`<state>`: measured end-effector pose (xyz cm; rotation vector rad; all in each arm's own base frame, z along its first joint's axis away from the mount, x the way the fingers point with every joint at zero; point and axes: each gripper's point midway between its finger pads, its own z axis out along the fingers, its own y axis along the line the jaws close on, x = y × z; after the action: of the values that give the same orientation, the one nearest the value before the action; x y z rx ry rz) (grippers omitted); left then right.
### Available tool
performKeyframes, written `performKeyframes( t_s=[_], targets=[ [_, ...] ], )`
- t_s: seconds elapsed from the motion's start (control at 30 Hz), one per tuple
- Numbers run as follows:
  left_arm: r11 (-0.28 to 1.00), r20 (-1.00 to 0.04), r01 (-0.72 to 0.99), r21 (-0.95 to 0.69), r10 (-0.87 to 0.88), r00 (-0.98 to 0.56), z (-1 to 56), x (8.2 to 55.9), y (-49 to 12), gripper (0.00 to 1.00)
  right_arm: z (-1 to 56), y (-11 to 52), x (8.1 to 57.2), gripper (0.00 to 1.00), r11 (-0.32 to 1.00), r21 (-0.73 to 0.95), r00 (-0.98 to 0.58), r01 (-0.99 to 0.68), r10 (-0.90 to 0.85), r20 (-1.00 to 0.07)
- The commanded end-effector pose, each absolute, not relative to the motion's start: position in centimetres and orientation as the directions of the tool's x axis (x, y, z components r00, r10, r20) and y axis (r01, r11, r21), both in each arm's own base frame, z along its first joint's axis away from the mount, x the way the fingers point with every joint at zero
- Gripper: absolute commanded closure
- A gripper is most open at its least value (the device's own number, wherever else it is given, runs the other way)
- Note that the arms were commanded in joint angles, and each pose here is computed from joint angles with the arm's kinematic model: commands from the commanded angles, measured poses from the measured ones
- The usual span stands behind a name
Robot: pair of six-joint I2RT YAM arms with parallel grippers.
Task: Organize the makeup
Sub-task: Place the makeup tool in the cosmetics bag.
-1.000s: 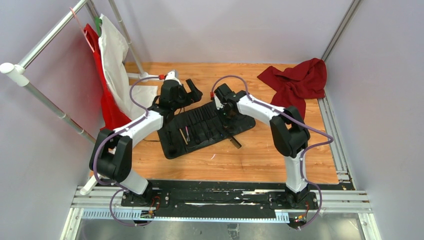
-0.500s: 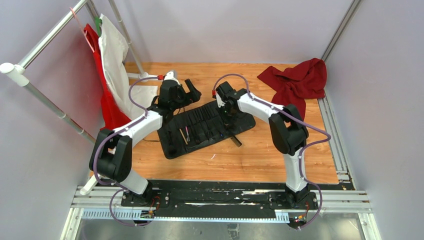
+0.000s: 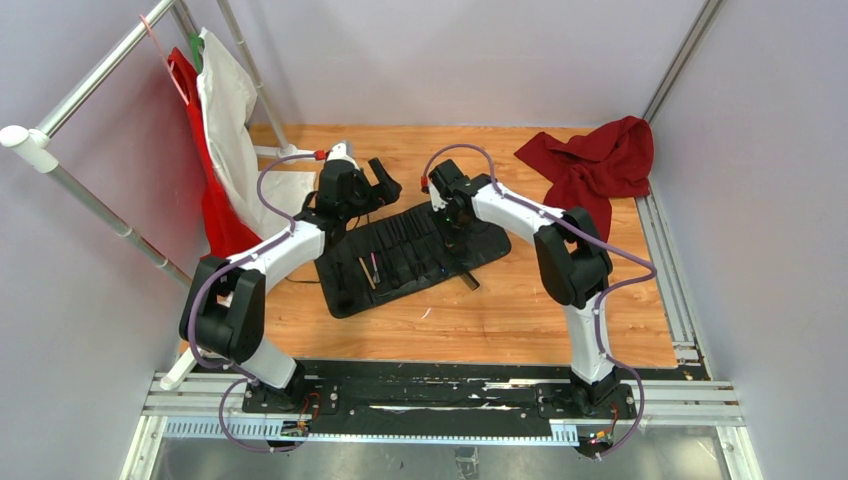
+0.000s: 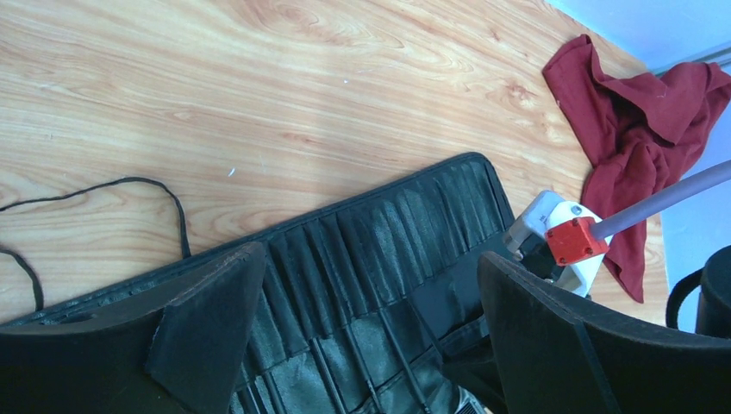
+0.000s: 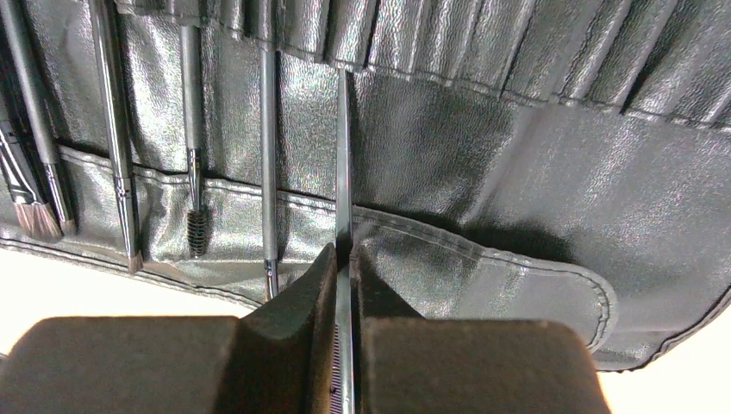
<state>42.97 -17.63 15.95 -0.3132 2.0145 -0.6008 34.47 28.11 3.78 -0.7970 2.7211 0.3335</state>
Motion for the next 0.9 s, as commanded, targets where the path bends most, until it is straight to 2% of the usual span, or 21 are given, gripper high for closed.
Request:
performKeyframes(
  t_s=[0.0,0.87],
  targets=[
    [0.845,-0.748,0.028,-0.533,-0.455,-0.483,15.5,43.5,-17.3,0.02,3.9,27.9,35.4,0.99,0.819,0.137,-0.804,-0.558,-0.492,-0.335],
    [0.85,-0.738,0.016,-0.526,-0.448,-0.504,14.2,43.5,-17.1,0.02,2.8,30.0,38.0,0.99,0.809,0.162,-0.798,-0.566,-0.487,-0.354]
  ],
)
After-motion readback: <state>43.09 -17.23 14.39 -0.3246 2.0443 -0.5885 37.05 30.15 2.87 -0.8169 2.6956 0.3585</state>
